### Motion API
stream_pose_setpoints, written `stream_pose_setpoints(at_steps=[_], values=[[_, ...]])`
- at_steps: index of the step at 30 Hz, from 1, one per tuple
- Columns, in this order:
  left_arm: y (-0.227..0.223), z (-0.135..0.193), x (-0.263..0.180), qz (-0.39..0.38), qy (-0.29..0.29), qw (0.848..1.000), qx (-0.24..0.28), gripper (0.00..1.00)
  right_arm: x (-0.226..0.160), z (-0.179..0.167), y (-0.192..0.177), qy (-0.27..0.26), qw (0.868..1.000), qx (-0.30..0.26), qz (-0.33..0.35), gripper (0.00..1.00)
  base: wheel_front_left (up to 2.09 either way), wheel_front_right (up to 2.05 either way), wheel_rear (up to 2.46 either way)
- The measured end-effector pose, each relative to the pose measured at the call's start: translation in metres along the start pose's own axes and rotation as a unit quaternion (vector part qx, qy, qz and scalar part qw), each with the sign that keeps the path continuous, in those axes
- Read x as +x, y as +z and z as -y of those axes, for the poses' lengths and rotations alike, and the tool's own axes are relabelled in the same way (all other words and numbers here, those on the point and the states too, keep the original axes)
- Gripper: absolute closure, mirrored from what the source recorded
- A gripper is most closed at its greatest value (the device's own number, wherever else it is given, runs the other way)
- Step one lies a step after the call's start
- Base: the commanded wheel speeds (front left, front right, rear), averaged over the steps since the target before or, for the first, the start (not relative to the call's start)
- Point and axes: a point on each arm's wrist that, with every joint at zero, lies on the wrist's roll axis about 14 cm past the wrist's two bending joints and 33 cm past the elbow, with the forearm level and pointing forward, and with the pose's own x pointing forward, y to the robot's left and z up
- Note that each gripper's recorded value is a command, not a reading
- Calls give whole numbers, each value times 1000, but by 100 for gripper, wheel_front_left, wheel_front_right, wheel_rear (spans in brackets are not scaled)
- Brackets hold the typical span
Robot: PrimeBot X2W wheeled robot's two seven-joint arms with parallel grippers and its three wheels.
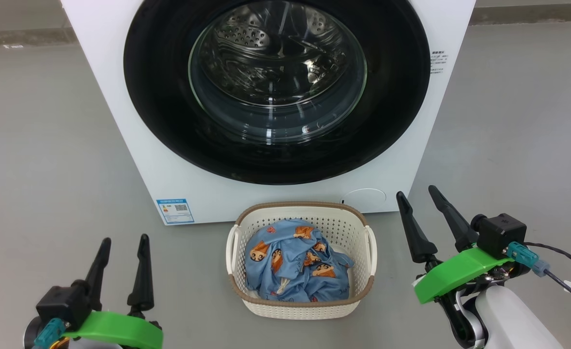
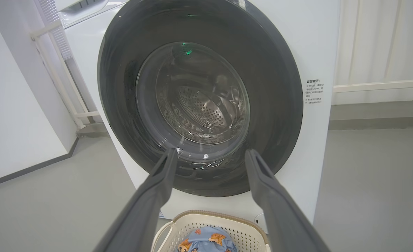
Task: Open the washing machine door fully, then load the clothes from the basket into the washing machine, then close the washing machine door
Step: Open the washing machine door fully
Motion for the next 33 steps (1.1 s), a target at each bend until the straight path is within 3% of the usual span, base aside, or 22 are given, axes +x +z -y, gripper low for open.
stream_pose_setpoints(at_steps=[9, 25, 33], values=[[0, 0, 0, -1, -1, 1000, 3, 0, 0, 0, 0, -1, 1000, 0, 0, 0, 51, 51, -103], [0, 4, 1, 0, -6, 1000, -8, 0, -1, 3, 1, -3, 1000, -2, 1, 0, 110, 110, -220], [0, 4, 1, 0, -6, 1000, -9, 0, -1, 3, 0, -3, 1000, -3, 0, 0, 45, 45, -89]])
